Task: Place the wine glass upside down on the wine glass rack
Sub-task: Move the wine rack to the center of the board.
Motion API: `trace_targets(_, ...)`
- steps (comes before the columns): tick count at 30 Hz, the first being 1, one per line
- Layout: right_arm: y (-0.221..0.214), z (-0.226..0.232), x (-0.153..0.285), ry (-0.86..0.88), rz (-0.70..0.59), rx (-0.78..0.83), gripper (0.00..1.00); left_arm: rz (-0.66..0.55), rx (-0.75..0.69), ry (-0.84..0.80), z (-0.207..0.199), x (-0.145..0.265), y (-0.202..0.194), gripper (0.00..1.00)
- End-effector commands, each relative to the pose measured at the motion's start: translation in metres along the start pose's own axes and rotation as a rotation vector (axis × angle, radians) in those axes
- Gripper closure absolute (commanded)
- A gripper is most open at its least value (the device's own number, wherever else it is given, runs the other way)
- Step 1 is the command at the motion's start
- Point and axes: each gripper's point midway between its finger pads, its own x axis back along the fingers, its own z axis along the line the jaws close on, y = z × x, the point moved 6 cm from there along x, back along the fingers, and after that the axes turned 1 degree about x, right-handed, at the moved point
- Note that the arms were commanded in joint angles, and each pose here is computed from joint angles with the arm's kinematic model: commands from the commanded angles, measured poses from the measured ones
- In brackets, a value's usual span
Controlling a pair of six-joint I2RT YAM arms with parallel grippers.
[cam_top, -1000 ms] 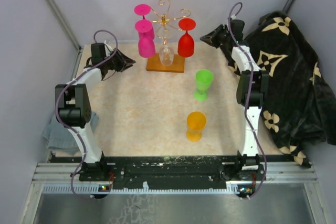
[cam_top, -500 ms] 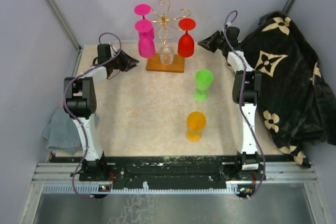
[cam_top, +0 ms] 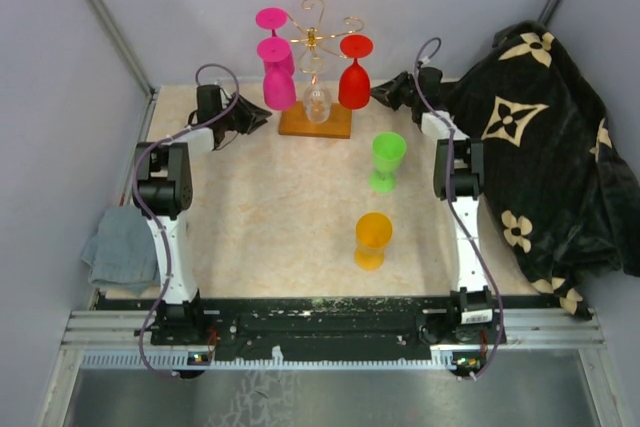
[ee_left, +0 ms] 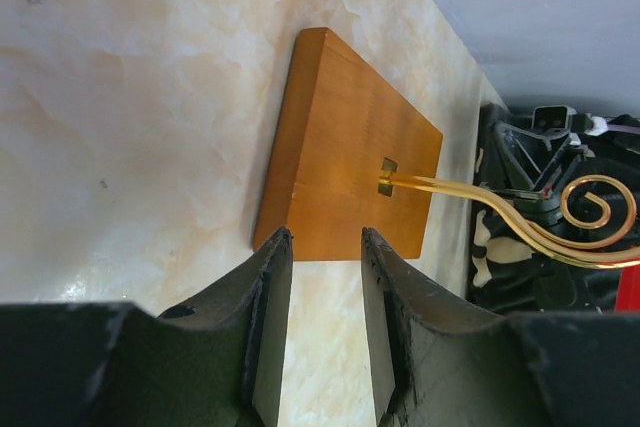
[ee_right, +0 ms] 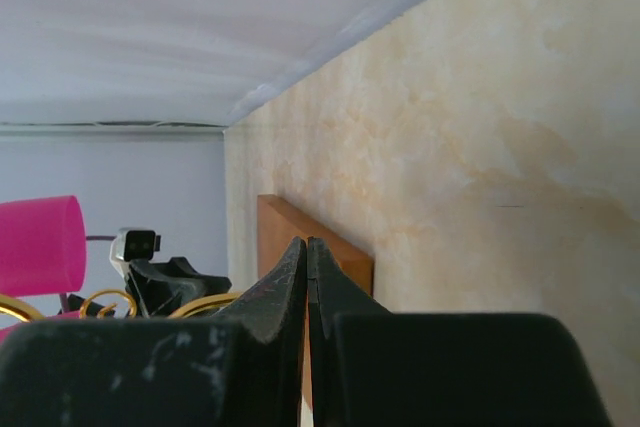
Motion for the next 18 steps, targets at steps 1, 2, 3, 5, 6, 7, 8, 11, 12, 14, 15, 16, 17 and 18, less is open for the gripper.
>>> trace_targets(1,0.001,0.010,-0.011,0.083,-0.019,0.046,1.00,-0.059,-0.014,-0.022,-0.003,-0.008,0.008,0.60)
trace_targets(2,0.000,0.009,-0.013,0.086,-0.020,0.048,1.00,-0.064,-0.016,-0.027,-0.004,-0.009,0.008,0.60)
trace_targets(3,-0.001,0.007,-0.014,0.088,-0.020,0.048,1.00,-0.067,-0.015,-0.027,-0.002,-0.011,0.008,0.60)
trace_targets(5,-0.002,0.004,-0.017,0.092,-0.020,0.047,1.00,-0.066,-0.012,-0.026,0.001,-0.014,0.008,0.60)
trace_targets(6,-0.004,0.003,-0.018,0.097,-0.017,0.046,1.00,-0.067,-0.010,-0.027,0.002,-0.015,0.008,0.60)
trace_targets(7,-0.005,0.002,-0.020,0.101,-0.016,0.045,1.00,-0.065,-0.009,-0.030,0.004,-0.016,0.008,0.60)
trace_targets(8,-0.006,0.001,-0.021,0.104,-0.015,0.046,1.00,-0.063,-0.008,-0.034,0.005,-0.018,0.007,0.60)
trace_targets(11,-0.010,0.000,-0.024,0.109,-0.010,0.046,1.00,-0.056,-0.001,-0.034,0.009,-0.022,0.005,0.60)
trace_targets(12,-0.012,0.000,-0.025,0.110,-0.008,0.050,1.00,-0.053,0.002,-0.032,0.011,-0.024,0.003,0.60)
trace_targets(14,-0.015,-0.001,-0.027,0.112,-0.002,0.051,1.00,-0.048,0.009,-0.035,0.015,-0.026,0.001,0.60)
trace_targets(15,-0.017,-0.001,-0.028,0.115,0.003,0.054,1.00,-0.044,0.014,-0.036,0.017,-0.027,0.000,0.60)
trace_targets(16,-0.018,0.000,-0.028,0.117,0.007,0.057,1.00,-0.039,0.016,-0.040,0.018,-0.028,-0.002,0.60)
trace_targets(17,-0.020,0.000,-0.029,0.120,0.011,0.060,1.00,-0.035,0.019,-0.041,0.020,-0.030,-0.003,0.60)
trace_targets(18,-0.022,0.001,-0.030,0.121,0.016,0.063,1.00,-0.033,0.021,-0.043,0.021,-0.031,-0.004,0.60)
